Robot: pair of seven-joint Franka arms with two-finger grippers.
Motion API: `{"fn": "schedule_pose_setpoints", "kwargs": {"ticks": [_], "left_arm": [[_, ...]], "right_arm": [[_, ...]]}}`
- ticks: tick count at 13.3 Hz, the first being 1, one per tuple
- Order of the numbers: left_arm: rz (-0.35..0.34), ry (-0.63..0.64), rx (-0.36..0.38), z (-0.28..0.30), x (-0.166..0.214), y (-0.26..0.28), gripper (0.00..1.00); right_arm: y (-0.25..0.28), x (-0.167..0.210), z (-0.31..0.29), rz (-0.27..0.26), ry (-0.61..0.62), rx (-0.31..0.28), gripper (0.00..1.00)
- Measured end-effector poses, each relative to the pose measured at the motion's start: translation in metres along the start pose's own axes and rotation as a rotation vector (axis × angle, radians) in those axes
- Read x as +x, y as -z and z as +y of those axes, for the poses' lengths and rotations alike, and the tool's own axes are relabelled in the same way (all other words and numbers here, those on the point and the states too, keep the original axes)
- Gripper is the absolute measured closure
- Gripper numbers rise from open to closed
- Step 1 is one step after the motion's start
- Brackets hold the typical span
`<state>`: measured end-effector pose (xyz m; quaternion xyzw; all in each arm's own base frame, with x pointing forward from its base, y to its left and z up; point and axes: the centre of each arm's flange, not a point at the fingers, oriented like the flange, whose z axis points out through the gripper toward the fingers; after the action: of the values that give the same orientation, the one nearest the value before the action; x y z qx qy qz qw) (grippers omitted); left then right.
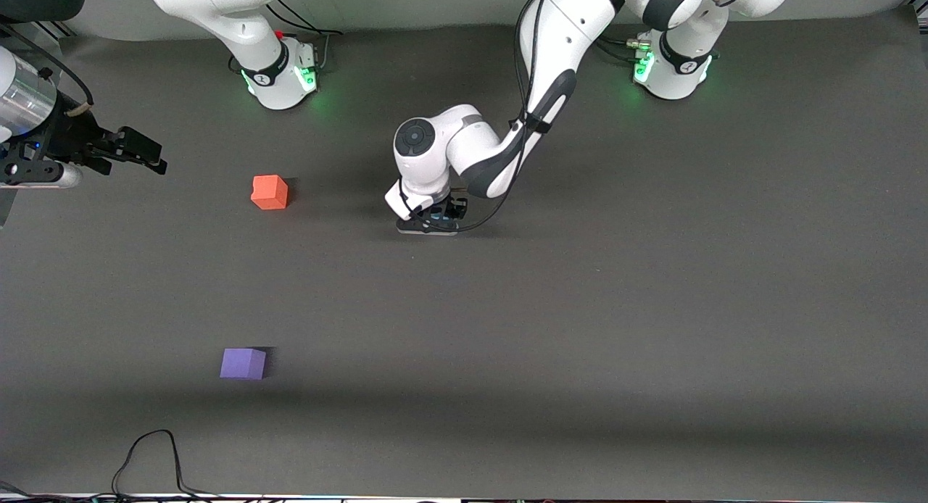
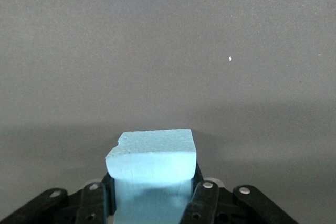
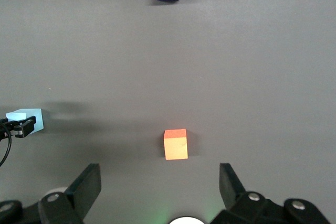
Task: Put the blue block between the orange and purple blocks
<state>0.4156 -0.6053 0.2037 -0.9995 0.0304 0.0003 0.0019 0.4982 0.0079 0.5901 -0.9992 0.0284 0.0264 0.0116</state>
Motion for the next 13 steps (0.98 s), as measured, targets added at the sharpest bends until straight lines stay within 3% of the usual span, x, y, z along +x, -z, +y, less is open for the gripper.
{"fn": "schedule_pose_setpoints", "kwargs": {"ticks": [6, 10, 13], "left_arm": [[0.013, 0.023, 0.001, -0.007, 0.012, 0.003, 0.48], [0.054, 0.149, -0.034, -0.064, 0.088, 0.038, 0.48], [0.059, 0.165, -0.047, -0.071, 0.097, 0.053, 0.48]], "right_arm": [[-0.013, 0.008, -0.008, -0.003, 0.011, -0.001, 0.0], [-0.017, 0.008, -0.04, 0.002, 0.068, -0.003, 0.0], [-0.018, 0.005, -0.063, 0.002, 0.066, -0.01, 0.0]]}}
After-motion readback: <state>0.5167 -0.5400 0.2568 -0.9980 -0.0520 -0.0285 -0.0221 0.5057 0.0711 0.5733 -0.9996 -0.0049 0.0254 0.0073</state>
